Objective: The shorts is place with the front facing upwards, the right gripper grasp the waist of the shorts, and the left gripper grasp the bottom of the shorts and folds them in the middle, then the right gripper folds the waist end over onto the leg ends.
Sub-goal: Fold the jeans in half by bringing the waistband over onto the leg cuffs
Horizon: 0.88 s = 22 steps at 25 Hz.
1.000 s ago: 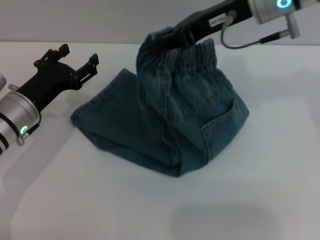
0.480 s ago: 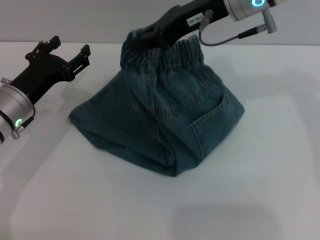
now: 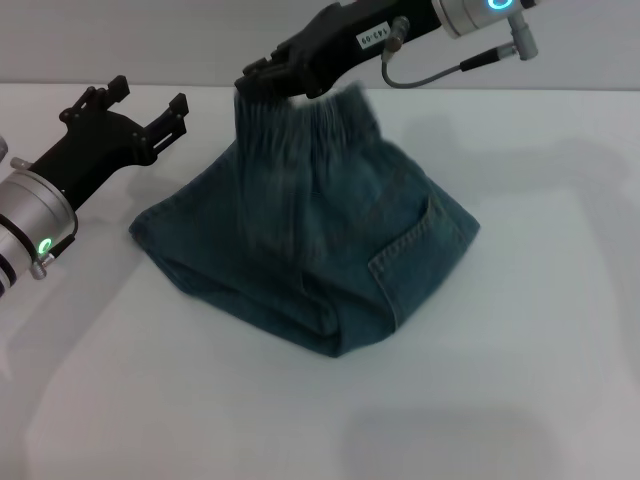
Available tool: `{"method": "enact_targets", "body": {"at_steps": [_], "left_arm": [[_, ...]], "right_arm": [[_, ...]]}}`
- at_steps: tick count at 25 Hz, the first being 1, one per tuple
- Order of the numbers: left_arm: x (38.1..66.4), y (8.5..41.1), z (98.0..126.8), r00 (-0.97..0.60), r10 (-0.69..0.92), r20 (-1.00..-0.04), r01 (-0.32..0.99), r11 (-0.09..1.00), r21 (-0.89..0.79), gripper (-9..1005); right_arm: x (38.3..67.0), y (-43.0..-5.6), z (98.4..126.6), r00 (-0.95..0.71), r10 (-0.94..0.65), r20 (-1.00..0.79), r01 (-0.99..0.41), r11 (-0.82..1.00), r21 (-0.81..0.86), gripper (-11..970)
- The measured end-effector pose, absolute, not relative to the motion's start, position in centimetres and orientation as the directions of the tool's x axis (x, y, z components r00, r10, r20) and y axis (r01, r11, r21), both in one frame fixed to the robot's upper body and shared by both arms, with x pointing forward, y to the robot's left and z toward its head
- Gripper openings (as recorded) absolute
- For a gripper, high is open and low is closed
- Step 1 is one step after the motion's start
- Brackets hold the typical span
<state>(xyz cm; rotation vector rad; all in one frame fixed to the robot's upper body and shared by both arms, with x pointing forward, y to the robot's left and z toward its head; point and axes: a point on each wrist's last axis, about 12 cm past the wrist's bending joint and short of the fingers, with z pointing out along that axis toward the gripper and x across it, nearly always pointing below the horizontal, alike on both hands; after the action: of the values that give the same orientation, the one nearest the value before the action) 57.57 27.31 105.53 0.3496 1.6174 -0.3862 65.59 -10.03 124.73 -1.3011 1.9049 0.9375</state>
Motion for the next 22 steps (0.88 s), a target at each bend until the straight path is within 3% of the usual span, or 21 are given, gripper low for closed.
{"method": "enact_targets", "body": {"at_steps": [3,9,17,22], "left_arm": [[57.6,27.2,105.4,-0.086,-0.005,-0.996,0.449,0.893,-0.043,829],[57.8,27.0,105.4,-0.088,-0.003,-0.996,0.452,0.891,-0.043,829],[58.3,26.9,105.6,-0.087,-0.010,-0.996,0.445,0.894,-0.048,829],[58.9,27.2,106.3,-0.057,-0.006,-0.998,0.427,0.904,-0.030,829]], "right_arm": [[65.8,-9.8,124.9,-0.297,-0.486,-0.822,-0.946,0.267,0.184,112],[66.0,-9.7,124.8,-0.296,-0.487,-0.822,-0.943,0.283,0.172,332],[66.0,-10.2,124.1,-0.341,-0.485,-0.805,-0.930,0.300,0.213,409],[64.7,-10.4,121.7,-0.440,-0.508,-0.740,-0.898,0.268,0.350,437]]}}
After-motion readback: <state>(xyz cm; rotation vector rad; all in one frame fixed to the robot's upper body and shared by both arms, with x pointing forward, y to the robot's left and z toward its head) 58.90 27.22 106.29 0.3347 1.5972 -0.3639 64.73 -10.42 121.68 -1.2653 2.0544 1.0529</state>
